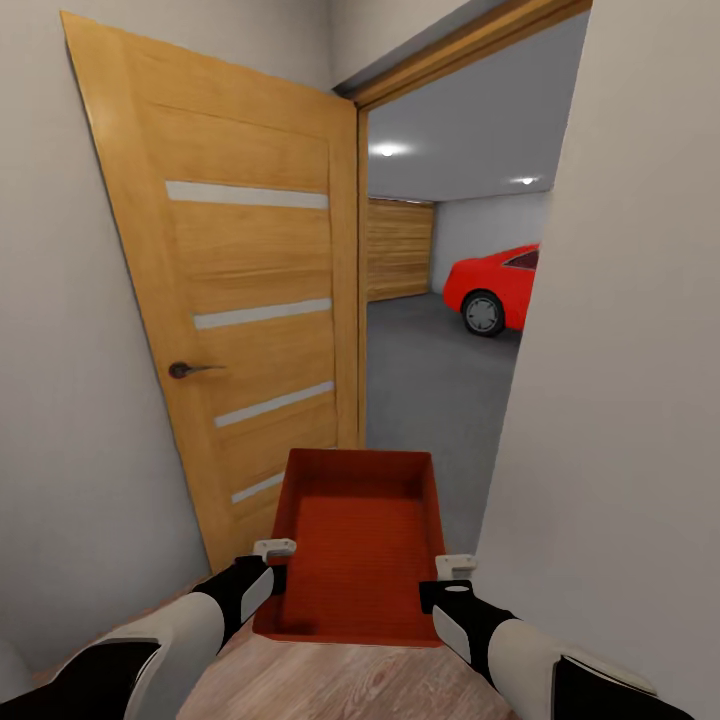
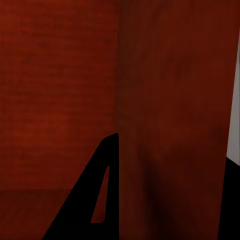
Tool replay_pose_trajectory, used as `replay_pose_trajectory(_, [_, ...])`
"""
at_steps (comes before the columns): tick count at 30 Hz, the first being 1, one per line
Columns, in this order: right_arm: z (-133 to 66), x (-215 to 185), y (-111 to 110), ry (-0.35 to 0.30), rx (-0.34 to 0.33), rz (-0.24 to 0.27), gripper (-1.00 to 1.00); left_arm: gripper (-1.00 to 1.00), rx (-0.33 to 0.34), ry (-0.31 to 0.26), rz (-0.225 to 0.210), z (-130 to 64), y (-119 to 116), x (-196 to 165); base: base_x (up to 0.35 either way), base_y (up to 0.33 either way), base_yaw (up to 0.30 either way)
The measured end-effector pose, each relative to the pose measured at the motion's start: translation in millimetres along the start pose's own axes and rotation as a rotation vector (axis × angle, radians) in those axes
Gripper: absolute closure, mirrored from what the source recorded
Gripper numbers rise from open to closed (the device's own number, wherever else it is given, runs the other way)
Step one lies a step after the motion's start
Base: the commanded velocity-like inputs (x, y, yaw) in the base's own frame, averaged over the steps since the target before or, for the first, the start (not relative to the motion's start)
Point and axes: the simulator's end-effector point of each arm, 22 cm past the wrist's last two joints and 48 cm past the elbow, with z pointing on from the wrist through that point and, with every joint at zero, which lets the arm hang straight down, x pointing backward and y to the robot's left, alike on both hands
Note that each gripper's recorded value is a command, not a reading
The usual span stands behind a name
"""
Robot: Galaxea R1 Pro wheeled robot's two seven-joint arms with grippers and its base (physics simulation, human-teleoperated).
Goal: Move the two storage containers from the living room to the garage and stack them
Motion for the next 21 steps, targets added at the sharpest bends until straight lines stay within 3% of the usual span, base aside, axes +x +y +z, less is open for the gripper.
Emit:
replay_pose_trajectory(6, [0.0, 0.1, -0.1, 0.001, 0.000, -0.001, 1.00, 1.00, 0.000, 0.001, -0.001, 0.1, 0.0, 0.5, 0.195, 0.202, -0.007])
replay_pose_trajectory(16, [0.4, 0.1, -0.1, 0.000, 0.000, 0.000, 1.00, 1.00, 0.000, 0.001, 0.000, 0.4, -0.2, 0.1, 0.021, 0.020, -0.192])
replay_pose_trajectory(21, [0.2, 0.2, 0.0, 0.001, 0.000, -0.001, 1.00, 1.00, 0.000, 0.001, 0.000, 0.2, 0.0, 0.4, 0.066, 0.060, -0.022])
